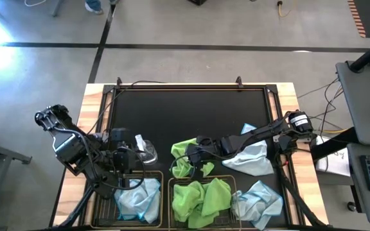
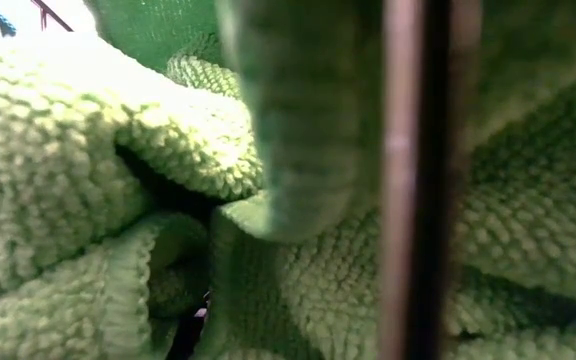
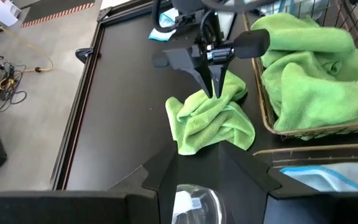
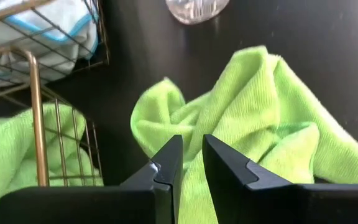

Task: Sort microfiber towel by color & place in baskets
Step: Put the green microfiber cloth into the right wire basket

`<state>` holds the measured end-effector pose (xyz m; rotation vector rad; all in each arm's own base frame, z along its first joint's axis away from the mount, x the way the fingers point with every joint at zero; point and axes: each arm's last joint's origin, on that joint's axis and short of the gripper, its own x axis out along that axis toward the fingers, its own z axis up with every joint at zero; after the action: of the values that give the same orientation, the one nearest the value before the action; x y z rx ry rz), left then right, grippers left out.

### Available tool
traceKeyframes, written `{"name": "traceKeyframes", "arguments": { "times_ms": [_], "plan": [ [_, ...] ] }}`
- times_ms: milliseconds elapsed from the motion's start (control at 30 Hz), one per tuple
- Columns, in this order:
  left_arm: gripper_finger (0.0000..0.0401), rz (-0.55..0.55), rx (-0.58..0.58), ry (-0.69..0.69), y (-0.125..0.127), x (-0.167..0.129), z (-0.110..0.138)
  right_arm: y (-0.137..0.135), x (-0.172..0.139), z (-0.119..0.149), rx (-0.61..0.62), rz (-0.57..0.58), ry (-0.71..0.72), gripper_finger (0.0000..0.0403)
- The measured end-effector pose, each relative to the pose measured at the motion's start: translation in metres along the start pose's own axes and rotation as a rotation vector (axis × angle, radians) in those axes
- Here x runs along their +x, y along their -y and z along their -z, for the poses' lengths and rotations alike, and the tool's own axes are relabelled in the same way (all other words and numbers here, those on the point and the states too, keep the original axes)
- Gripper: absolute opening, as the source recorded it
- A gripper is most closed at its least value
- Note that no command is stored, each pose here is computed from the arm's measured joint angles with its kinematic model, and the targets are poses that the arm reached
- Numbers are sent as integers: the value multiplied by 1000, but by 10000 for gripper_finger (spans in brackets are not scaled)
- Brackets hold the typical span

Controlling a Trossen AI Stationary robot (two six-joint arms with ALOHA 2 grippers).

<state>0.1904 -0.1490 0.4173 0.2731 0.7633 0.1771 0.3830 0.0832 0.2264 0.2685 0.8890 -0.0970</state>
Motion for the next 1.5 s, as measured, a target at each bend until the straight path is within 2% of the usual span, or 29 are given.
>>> {"name": "traceKeyframes", "arguments": {
  "times_ms": [133,367,733,1167,1300,1400,1500],
  "plan": [
    [103,-3,-3,-7,0,0,1,1,2,-3,31,21,67,57],
    [103,-15,2,-30,-2,0,4,12,6,-4,73,35,72,57],
    [103,-28,20,-53,-3,-1,7,7,8,-7,-141,-69,119,57],
    [103,-55,19,-76,-5,-1,10,8,10,-6,-370,-54,124,57],
    [103,-60,10,-78,-6,-1,10,12,13,-5,-265,-49,103,57],
    [103,-62,12,-79,-6,-1,10,20,14,-2,-148,-25,48,57],
    [103,-65,16,-81,-6,-1,11,29,15,3,-98,12,-28,57]
  ]
}}
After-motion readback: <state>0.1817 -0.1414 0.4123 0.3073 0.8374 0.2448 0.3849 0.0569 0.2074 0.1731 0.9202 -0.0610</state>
